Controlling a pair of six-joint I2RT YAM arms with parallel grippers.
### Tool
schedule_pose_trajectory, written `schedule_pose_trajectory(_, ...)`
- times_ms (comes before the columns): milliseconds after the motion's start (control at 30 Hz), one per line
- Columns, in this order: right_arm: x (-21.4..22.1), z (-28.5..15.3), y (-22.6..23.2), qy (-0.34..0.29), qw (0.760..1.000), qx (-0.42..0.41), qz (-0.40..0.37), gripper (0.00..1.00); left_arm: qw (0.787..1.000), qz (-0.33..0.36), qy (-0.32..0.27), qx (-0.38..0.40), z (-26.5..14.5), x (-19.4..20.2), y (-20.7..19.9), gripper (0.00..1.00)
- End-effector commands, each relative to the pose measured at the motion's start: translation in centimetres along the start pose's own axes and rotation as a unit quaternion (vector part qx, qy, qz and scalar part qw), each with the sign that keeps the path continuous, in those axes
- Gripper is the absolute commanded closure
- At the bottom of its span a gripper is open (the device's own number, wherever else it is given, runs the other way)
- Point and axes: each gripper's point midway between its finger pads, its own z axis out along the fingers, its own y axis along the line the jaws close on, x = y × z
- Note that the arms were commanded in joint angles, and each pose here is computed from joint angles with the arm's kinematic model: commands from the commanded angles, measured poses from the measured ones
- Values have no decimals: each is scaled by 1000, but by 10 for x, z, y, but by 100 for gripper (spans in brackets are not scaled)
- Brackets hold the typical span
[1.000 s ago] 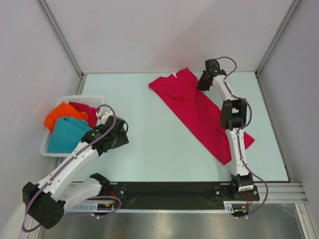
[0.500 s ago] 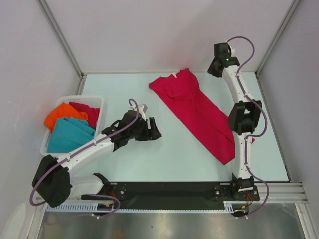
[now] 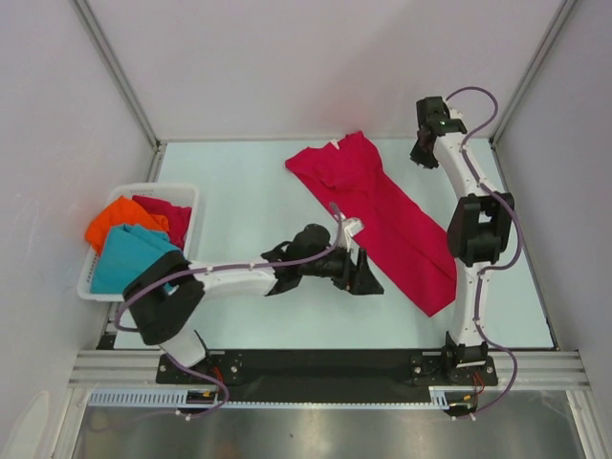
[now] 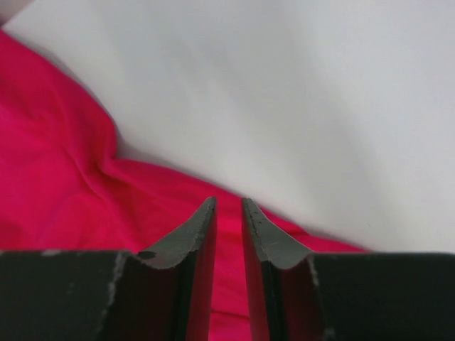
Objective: Fold and stack the t-shirts
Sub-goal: Rotate the tshirt 90 degrees
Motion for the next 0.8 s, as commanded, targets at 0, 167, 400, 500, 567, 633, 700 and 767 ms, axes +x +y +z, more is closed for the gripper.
schedule_pose_trajectory(0, -41, -57, -19, -61, 998, -16, 27, 75, 994, 39, -18, 100, 28, -20, -47, 17)
schedule_pose_trajectory(167, -43, -63, -34, -55, 997, -23, 43, 75, 994, 46, -7, 96, 54, 2, -43, 16)
schedule_pose_trajectory(400, -57, -92, -50, -71, 996, -31, 54, 75, 995, 43, 0, 90, 73, 23, -31, 17)
schedule_pose_trajectory(500, -56, -102, -54, -72, 995, -36, 57, 75, 996, 43, -4, 74, 78, 28, -19, 17)
schedule_pose_trajectory(567, -57, -116, -55, -80, 994, -44, 59, 74, 998, 55, -19, 16, 81, 26, 3, 17)
schedule_pose_trajectory(633, -55, -126, -56, -83, 994, -49, 59, 75, 996, 73, 1, -53, 83, 32, 28, 17)
schedule_pose_trajectory(700, -54, -131, -56, -86, 993, -53, 56, 74, 988, 87, -15, -130, 87, 18, 51, 17)
schedule_pose_trajectory(767, -54, -138, -56, -89, 993, -54, 54, 74, 976, 97, 5, -197, 85, 23, 79, 18)
